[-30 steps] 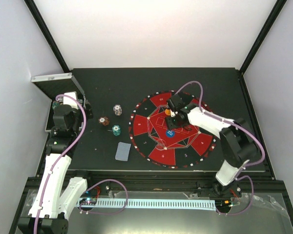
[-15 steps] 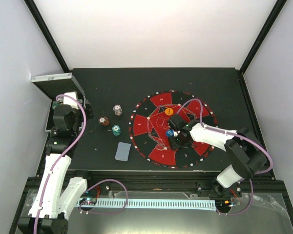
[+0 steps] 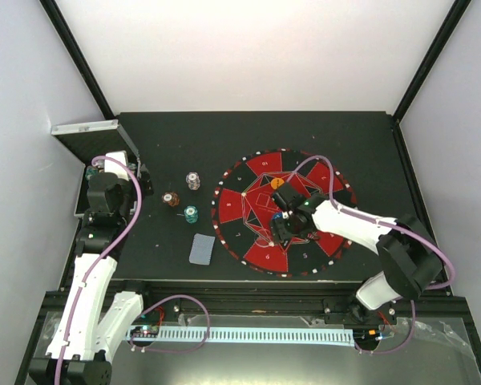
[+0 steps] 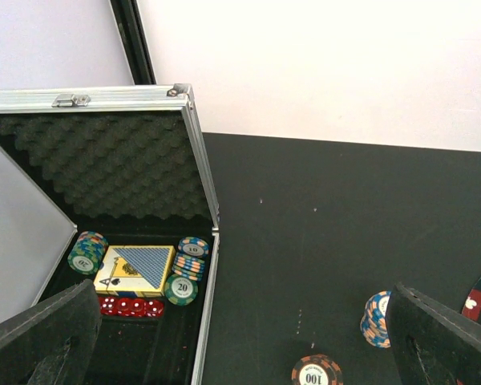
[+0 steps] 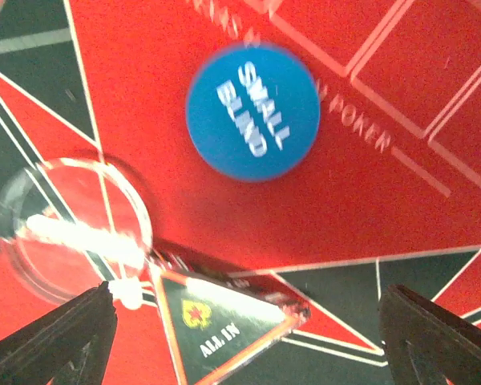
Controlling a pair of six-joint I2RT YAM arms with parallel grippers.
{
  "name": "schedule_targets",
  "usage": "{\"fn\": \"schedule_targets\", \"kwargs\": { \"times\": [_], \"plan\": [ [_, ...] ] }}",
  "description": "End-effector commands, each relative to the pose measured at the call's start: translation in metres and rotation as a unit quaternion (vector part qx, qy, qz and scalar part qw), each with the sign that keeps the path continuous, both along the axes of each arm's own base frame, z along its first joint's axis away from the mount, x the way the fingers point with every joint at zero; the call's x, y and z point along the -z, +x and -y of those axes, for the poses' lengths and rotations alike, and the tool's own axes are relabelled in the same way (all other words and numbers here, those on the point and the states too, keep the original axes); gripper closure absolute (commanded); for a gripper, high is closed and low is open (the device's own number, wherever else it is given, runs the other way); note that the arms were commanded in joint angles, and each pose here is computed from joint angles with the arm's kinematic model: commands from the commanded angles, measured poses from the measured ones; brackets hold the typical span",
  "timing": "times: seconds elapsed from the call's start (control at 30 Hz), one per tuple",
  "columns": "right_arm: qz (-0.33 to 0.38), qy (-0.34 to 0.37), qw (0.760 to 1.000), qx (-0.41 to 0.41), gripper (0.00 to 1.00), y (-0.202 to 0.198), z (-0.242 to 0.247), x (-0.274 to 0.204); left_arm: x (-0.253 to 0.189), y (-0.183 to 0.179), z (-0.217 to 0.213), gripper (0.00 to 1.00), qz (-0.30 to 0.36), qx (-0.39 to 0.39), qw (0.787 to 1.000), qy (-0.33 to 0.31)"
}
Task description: Distribute texas hold em gaming equipment
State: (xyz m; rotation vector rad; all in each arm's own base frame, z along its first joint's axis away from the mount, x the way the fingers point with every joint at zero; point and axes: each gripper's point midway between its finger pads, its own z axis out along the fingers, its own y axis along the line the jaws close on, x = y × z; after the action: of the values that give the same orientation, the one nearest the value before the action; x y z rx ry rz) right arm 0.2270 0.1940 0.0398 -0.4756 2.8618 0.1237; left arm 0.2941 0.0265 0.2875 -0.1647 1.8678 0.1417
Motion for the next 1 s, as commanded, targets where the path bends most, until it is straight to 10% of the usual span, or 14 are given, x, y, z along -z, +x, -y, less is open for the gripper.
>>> {"fn": "schedule_targets", "kwargs": {
  "times": [0.0, 0.97],
  "plan": [
    [0.047, 0.024, 0.998, 0.029, 0.11, 0.03, -0.007, -0.028, -0.008, -0.001, 0.004, 0.01, 0.017, 0.007, 1.0, -0.005],
    [-0.013, -0.004, 1.0, 0.016, 0.43, 0.064, -0.027, 0.039, -0.008, 0.0, 0.005, 0.01, 0.016, 0.01, 1.0, -0.005]
  ]
}}
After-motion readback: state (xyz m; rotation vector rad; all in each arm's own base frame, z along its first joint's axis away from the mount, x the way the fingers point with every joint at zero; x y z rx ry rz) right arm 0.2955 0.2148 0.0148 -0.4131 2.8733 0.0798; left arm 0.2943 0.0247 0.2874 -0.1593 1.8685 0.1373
